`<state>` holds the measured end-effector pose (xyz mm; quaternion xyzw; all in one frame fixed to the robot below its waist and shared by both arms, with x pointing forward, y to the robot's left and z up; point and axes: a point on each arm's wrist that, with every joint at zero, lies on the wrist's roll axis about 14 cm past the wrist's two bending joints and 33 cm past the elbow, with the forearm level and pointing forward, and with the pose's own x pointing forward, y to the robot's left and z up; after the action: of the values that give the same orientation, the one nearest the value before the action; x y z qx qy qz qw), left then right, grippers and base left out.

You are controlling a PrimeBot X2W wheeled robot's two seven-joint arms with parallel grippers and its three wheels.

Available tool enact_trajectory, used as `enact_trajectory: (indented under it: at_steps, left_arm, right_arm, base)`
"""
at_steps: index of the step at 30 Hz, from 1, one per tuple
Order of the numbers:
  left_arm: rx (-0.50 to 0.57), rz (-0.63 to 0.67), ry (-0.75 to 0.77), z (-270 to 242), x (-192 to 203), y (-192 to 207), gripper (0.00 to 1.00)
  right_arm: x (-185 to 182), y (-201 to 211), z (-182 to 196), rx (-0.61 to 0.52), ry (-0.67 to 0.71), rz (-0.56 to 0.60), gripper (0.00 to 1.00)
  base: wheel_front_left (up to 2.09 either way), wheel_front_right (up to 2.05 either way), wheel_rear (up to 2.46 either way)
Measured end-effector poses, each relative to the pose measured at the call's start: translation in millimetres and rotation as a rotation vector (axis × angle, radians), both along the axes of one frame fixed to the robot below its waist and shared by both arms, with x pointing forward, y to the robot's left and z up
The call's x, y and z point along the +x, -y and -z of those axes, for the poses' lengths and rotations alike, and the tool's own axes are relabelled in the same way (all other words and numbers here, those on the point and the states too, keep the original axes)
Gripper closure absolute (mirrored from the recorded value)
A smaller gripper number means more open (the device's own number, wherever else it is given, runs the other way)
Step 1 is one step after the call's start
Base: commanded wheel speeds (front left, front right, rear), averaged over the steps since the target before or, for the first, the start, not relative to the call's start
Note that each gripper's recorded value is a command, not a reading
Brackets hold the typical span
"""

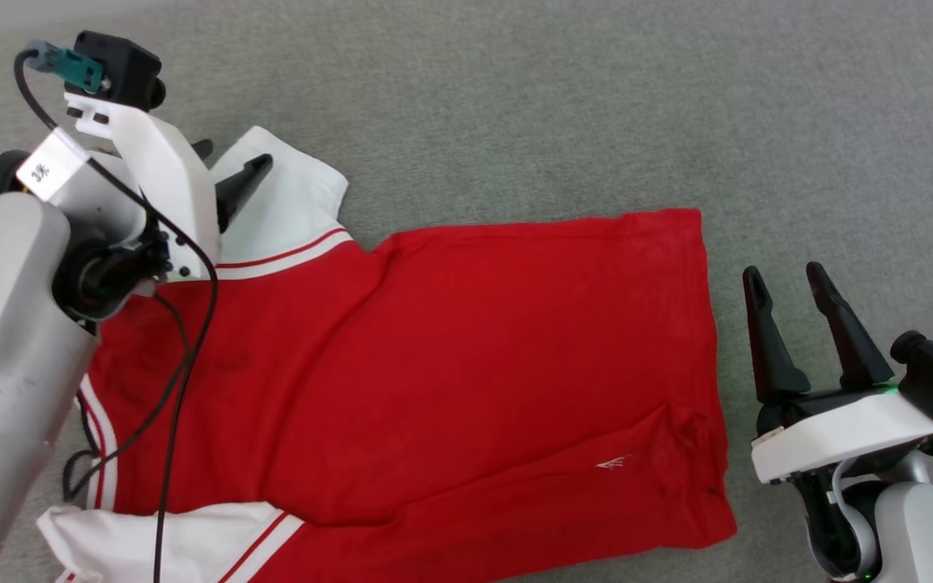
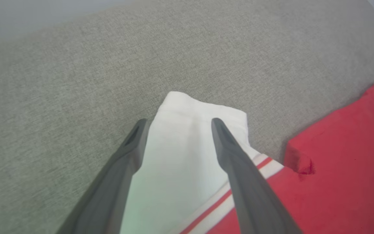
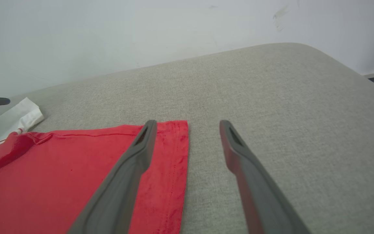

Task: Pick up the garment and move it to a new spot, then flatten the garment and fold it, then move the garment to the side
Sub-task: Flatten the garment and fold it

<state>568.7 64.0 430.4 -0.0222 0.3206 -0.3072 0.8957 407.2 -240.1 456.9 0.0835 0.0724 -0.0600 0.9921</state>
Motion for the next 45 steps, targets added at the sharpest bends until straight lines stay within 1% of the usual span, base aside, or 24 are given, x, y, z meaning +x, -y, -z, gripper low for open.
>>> enact_trajectory:
  at_steps: [1, 2, 4, 8, 9, 10, 11, 12, 14, 17, 20, 24, 32, 34, 36, 37, 42, 45]
  left_arm:
    - [0.022, 0.008, -0.022, 6, 2, 0, 0.00]
    - [0.067, 0.014, -0.081, 22, 3, -3, 0.00]
    - [0.109, 0.019, -0.151, 40, 2, -6, 0.00]
    - [0.149, 0.030, -0.276, 63, 1, -7, 0.00]
    - [0.159, 0.036, -0.303, 67, 0, -7, 0.07]
    - [0.162, 0.040, -0.331, 70, -1, -6, 0.48]
    - [0.161, 0.043, -0.356, 72, -2, -5, 0.71]
    - [0.162, 0.044, -0.373, 74, -3, -5, 1.00]
    - [0.158, 0.039, -0.396, 76, -4, -6, 1.00]
    - [0.154, 0.030, -0.389, 77, -3, -6, 1.00]
    - [0.157, 0.017, -0.333, 73, 2, -9, 1.00]
    - [0.135, -0.014, -0.237, 60, 8, -12, 1.00]
    - [0.089, -0.068, -0.061, 18, 10, -30, 1.00]
    - [0.067, -0.080, -0.037, 9, 7, -33, 1.00]
    - [0.063, -0.086, -0.010, 2, 3, -39, 1.00]
    - [0.061, -0.087, 0.002, -1, 1, -41, 1.00]
    - [0.041, -0.109, 0.020, -8, -13, -54, 1.00]
    - [0.021, -0.123, 0.017, -9, -18, -60, 1.00]
  right_arm:
    - [-1, 1, 2, 0.004, -0.003, 0.003, 0.00]
    - [-2, 2, 8, 0.017, -0.017, 0.012, 0.00]
    - [-3, 5, 12, 0.026, -0.024, 0.022, 0.00]
    - [-8, 10, 24, 0.039, -0.054, 0.047, 0.00]
    - [-9, 12, 26, 0.041, -0.055, 0.054, 0.00]
    - [-10, 14, 28, 0.041, -0.062, 0.059, 0.00]
    - [-11, 15, 30, 0.047, -0.068, 0.065, 0.00]
    - [-12, 15, 32, 0.049, -0.074, 0.068, 0.00]
    - [-13, 16, 35, 0.062, -0.082, 0.071, 0.00]
    - [-13, 15, 37, 0.075, -0.089, 0.074, 0.00]
    - [-6, 13, 34, 0.098, -0.087, 0.064, 0.00]
    - [7, 12, 33, 0.098, -0.124, 0.041, 0.00]
    - [38, 1, 50, 0.079, -0.374, -0.095, 0.00]
    - [43, -6, 55, 0.083, -0.442, -0.136, 0.00]
    - [47, -9, 61, 0.063, -0.515, -0.171, 0.00]
    - [49, -9, 64, 0.047, -0.556, -0.187, 0.00]
    - [62, -20, 75, 0.008, -0.677, -0.253, 0.00]
    - [60, -27, 89, -0.002, -0.760, -0.283, 0.00]
  base:
    - [0.00, 0.00, 0.00]
    - [0.00, 0.00, 0.00]
    - [0.00, 0.00, 0.00]
    - [0.00, 0.00, 0.00]
    - [0.00, 0.00, 0.00]
    - [0.00, 0.00, 0.00]
    - [0.00, 0.00, 0.00]
    - [0.00, 0.00, 0.00]
    - [0.00, 0.00, 0.00]
    - [0.00, 0.00, 0.00]
    - [0.00, 0.00, 0.00]
    - [0.00, 0.00, 0.00]
    - [0.00, 0.00, 0.00]
    - [0.00, 0.00, 0.00]
    - [0.00, 0.00, 0.00]
    - [0.00, 0.00, 0.00]
    - [0.00, 0.00, 0.00]
    - [0.00, 0.00, 0.00]
